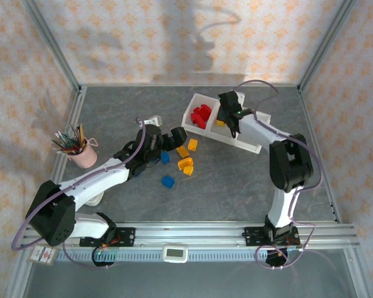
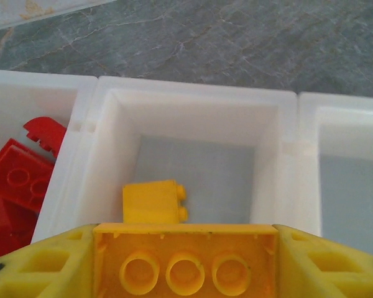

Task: Sort the legos into containers by color
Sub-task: Place the lego in the container.

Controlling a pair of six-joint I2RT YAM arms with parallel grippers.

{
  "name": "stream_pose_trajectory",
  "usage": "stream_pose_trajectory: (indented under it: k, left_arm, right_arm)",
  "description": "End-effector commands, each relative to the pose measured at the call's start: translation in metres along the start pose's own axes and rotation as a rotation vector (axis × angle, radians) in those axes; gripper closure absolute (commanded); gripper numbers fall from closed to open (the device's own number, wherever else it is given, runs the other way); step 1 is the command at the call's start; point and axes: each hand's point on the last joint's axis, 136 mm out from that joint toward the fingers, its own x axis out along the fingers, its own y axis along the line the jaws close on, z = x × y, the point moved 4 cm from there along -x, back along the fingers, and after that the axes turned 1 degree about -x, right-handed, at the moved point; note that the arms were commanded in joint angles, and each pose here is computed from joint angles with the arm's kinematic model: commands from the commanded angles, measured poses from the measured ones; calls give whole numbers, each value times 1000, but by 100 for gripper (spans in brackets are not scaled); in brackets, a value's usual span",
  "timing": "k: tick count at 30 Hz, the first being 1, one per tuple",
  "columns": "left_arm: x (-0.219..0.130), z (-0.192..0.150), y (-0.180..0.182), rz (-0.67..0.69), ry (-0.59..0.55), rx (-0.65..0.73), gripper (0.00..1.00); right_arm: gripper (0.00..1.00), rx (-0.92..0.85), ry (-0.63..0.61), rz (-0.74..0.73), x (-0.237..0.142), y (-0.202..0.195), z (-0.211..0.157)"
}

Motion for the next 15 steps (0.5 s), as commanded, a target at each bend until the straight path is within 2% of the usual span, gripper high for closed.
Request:
stream_pose_trajectory:
  k: [1,9,11,15]
  left_arm:
    - [0,14,-14,-44,-28,14,1]
    - [-5,18,-14,-49,-45,15,1]
    - [-7,19,-14,-53,-45,14,1]
    - [-15,17,-12,-58,-45,14,1]
  right_arm:
    - [35,-37,2,-38,13,1,10]
    - [18,-21,-46,-10,-14,-3,25]
    - [17,-17,-44,-16,-23,-6,26]
    - [17,-16,-37,87,-51,5,10]
